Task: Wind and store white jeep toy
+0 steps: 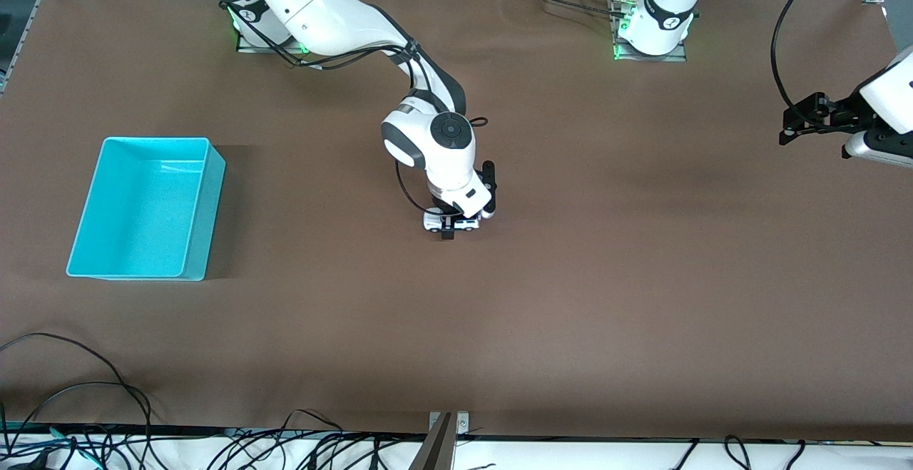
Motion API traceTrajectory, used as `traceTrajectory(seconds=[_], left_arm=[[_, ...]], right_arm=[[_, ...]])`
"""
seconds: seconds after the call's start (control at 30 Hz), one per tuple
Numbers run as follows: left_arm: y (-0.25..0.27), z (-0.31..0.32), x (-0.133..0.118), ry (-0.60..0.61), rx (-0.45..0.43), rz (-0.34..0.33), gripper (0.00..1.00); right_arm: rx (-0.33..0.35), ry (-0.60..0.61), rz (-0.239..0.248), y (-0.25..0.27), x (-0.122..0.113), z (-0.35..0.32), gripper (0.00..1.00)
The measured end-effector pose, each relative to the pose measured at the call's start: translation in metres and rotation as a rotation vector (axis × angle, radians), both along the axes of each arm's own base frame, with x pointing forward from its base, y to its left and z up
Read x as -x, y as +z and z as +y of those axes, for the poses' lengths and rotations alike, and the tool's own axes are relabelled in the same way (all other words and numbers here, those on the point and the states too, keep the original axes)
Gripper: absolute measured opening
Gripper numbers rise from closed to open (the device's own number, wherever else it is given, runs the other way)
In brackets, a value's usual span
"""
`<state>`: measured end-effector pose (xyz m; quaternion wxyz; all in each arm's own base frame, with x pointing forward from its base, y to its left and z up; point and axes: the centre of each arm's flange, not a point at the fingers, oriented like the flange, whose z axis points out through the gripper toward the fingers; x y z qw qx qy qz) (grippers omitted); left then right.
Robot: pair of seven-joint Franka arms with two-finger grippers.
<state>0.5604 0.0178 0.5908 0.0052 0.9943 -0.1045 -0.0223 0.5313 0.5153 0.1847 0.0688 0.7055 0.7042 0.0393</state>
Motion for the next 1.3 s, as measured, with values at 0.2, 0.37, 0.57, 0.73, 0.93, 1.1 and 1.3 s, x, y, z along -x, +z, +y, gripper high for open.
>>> traceTrajectory(seconds=[0.2, 0.37, 0.57, 0.73, 0.93, 1.1, 1.3], left_arm=[[0.000, -0.001, 0.000, -0.002, 0.000, 0.000, 1.00], [0.000, -0.001, 0.000, -0.002, 0.000, 0.000, 1.00], [0.000, -0.005, 0.000, -0.009, 0.000, 0.000, 1.00], [0.000, -0.009, 0.000, -0.017, 0.001, 0.000, 1.00], [0.000, -0.026, 0.000, -0.046, 0.001, 0.001, 1.00], [-0.001, -0.028, 0.001, -0.050, 0.001, 0.008, 1.00], [-0.001, -0.028, 0.001, -0.049, 0.001, 0.010, 1.00]], right_arm=[[-0.012, -0.011, -0.011, 0.007, -0.005, 0.000, 0.57], [-0.048, -0.055, -0.008, 0.028, -0.015, -0.002, 0.57], [-0.076, -0.128, 0.020, 0.065, -0.030, -0.017, 0.57], [-0.084, -0.178, 0.041, 0.102, -0.040, -0.032, 0.57], [-0.056, -0.233, 0.069, 0.137, -0.059, -0.069, 0.57], [-0.040, -0.234, 0.112, 0.162, -0.073, -0.104, 0.57], [-0.029, -0.207, 0.166, 0.184, -0.089, -0.147, 0.57]])
